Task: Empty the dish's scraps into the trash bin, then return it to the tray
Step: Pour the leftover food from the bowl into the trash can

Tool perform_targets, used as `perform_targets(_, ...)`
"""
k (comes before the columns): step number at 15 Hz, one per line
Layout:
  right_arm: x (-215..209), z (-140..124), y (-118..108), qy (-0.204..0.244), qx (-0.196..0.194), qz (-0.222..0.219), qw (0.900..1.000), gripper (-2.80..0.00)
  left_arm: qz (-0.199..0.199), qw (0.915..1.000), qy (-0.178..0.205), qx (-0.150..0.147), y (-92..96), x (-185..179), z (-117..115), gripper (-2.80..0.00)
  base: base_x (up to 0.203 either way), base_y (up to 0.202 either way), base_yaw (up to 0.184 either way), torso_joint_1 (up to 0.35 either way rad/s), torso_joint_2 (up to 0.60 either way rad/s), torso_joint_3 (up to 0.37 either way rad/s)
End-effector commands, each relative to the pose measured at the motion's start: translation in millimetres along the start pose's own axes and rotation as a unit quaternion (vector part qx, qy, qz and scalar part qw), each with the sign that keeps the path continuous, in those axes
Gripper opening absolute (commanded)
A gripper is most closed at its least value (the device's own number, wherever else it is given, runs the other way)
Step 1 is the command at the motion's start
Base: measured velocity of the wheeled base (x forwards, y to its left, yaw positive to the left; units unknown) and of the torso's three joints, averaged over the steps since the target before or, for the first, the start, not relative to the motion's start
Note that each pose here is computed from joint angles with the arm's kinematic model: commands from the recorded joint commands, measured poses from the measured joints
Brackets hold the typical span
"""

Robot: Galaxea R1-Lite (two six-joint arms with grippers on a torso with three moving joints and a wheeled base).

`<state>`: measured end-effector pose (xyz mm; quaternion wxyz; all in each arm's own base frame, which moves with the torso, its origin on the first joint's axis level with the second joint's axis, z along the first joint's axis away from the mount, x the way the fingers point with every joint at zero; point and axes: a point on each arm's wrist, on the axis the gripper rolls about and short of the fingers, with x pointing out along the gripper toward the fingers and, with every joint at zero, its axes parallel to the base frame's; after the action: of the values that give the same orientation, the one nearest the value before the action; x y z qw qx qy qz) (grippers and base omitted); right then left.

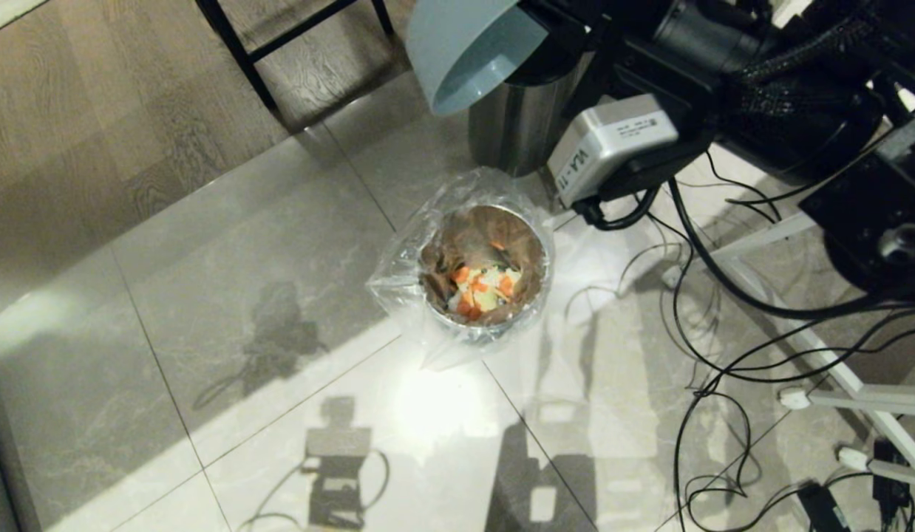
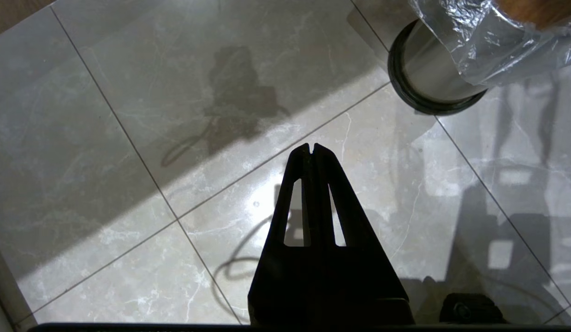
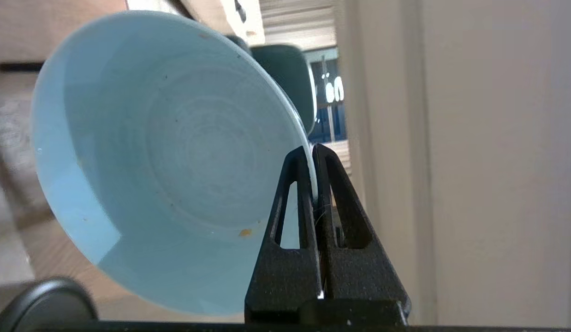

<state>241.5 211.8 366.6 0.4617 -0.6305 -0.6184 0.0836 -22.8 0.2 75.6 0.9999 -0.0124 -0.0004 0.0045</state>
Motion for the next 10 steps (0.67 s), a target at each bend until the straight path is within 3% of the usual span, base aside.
perform_targets(1,-0.3,0.9,4.3,-0.001,-0.004,0.002,1.000,-2.80,0.000,1.0000,0.000,0.000,0.0,0.1,0.1,-2.80,0.000,0.000,0.000,0.000,0.00,0.000)
perform_targets(5,-0.1,2.4,7.8,0.003,0.003,0.007,1.000,-2.80,0.000,1.0000,0.000,0.000,0.0,0.0,0.0,-2.80,0.000,0.000,0.000,0.000,0.00,0.000)
perform_targets(8,-0.2,1.7,14.4,0.078,0.037,0.043,0.995,-2.80,0.000,1.0000,0.000,-0.001,0.0,0.1,0.1,-2.80,0.000,0.000,0.000,0.000,0.00,0.000)
perform_targets(10,-4.4,2.4,19.5,0.144,0.069,0.089,0.983,-2.80,0.000,1.0000,0.000,-0.001,0.0,0.1,0.1,-2.80,0.000,0.000,0.000,0.000,0.00,0.000)
